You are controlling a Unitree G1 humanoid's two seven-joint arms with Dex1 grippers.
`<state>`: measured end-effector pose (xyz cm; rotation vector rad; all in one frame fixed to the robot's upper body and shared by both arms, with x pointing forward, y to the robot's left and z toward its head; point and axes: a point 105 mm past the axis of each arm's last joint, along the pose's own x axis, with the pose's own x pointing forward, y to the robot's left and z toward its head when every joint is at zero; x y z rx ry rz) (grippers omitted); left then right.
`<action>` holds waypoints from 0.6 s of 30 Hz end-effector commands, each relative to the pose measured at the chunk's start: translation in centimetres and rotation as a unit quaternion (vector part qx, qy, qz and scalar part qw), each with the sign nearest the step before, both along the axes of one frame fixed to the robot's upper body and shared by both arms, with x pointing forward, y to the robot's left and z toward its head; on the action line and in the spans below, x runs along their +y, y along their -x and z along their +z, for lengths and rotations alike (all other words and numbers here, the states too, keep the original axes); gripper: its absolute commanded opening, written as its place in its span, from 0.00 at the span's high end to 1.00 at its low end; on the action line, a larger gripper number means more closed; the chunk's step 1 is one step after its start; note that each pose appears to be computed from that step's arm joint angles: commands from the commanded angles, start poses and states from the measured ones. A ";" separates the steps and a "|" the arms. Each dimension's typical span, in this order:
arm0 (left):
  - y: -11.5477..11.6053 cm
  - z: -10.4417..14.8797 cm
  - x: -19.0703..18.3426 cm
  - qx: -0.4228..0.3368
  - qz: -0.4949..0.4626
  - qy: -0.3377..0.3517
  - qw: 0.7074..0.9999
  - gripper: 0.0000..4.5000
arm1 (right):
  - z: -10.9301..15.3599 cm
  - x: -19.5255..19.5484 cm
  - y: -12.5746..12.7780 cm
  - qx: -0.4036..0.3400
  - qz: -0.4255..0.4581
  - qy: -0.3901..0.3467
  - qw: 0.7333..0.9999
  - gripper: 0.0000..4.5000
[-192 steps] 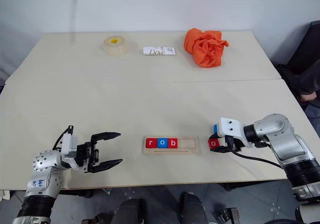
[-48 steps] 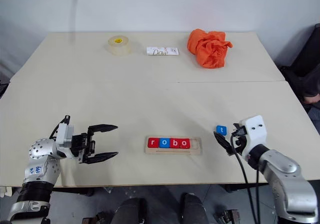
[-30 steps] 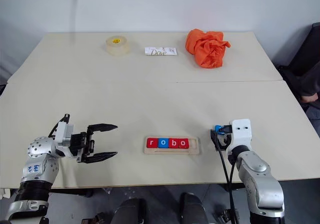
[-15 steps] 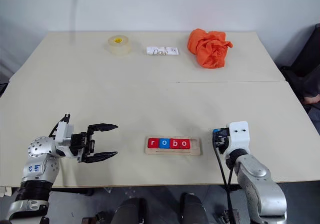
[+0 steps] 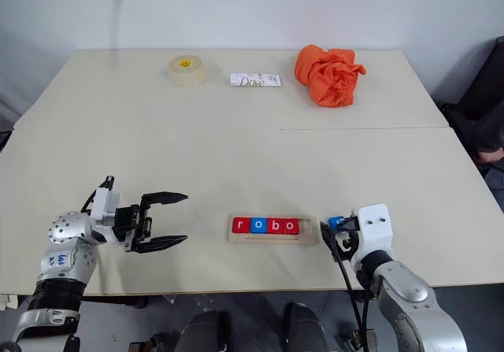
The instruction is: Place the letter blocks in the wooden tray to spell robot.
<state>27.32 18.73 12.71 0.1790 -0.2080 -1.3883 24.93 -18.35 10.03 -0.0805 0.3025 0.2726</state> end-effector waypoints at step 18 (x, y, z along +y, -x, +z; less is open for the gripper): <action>1.5 -0.4 -0.9 -0.013 0.000 0.015 1.000 0.00 | 2.2 -2.4 -1.4 0.024 0.389 0.227 0.892 0.00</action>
